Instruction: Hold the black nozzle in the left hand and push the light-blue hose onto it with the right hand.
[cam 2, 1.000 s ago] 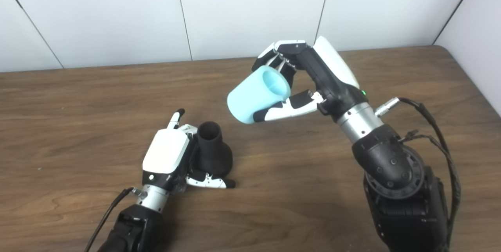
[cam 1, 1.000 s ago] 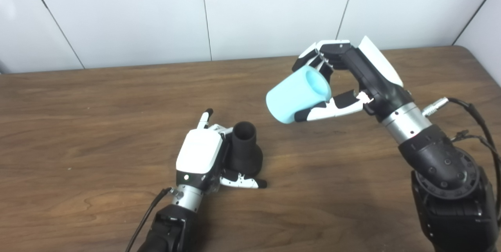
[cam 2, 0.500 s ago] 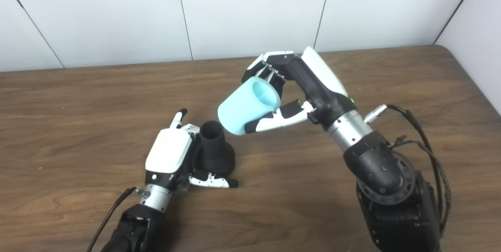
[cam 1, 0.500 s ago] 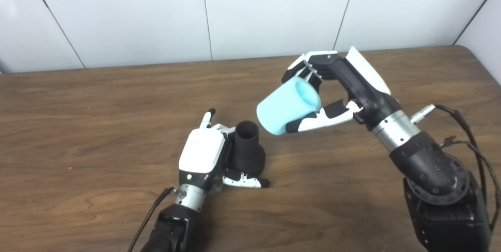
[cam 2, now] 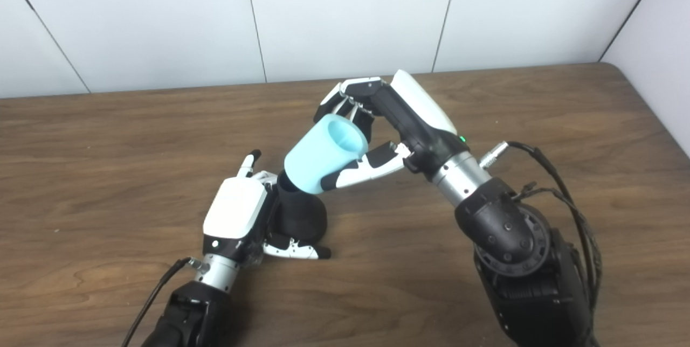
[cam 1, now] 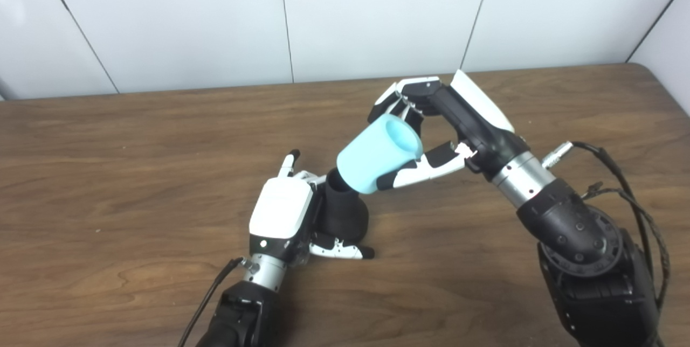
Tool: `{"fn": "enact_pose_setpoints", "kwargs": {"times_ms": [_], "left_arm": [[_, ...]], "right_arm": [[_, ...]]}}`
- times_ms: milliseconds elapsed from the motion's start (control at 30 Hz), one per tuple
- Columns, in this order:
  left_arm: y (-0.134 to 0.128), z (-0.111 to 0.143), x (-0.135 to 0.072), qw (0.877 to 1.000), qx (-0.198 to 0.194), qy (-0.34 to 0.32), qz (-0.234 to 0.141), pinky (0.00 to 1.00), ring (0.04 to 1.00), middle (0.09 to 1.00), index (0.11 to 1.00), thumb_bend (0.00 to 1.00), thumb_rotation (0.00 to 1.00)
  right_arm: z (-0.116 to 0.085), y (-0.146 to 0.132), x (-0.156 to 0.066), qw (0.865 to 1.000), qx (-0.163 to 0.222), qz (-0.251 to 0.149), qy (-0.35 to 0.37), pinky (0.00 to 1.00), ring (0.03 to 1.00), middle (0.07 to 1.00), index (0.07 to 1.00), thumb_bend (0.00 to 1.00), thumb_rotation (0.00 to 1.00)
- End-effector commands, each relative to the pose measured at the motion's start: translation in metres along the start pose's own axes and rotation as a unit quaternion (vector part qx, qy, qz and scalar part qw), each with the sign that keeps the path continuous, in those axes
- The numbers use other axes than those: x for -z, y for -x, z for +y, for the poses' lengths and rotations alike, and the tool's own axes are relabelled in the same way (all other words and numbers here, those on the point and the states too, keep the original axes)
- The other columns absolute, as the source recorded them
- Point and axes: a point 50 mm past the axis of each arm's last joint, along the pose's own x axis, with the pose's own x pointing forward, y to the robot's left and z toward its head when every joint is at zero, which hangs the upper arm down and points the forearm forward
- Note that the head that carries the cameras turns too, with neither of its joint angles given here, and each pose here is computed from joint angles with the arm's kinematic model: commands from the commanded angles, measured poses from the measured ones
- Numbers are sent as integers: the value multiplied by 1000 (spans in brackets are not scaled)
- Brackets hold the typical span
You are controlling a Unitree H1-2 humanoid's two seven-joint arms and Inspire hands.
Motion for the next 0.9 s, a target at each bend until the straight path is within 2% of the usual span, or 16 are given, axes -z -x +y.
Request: {"fn": "enact_pose_setpoints", "kwargs": {"times_ms": [0, 567, 867], "left_arm": [[9, -16, -10, 999, 49, 10, -8, 1000, 679, 484, 488, 525, 0], [9, -15, -12, 999, 47, 11, -11, 1000, 674, 483, 489, 525, 0], [6, -14, -15, 999, 45, 15, -12, 1000, 674, 480, 491, 525, 0]], "right_arm": [[-7, -6, -8, 999, 26, -36, 18, 270, 338, 432, 533, 523, 0], [2, -4, -3, 999, 19, -43, 26, 265, 334, 434, 534, 523, 0], [14, -2, -4, 999, -8, -48, 7, 278, 337, 436, 536, 522, 0]]}}
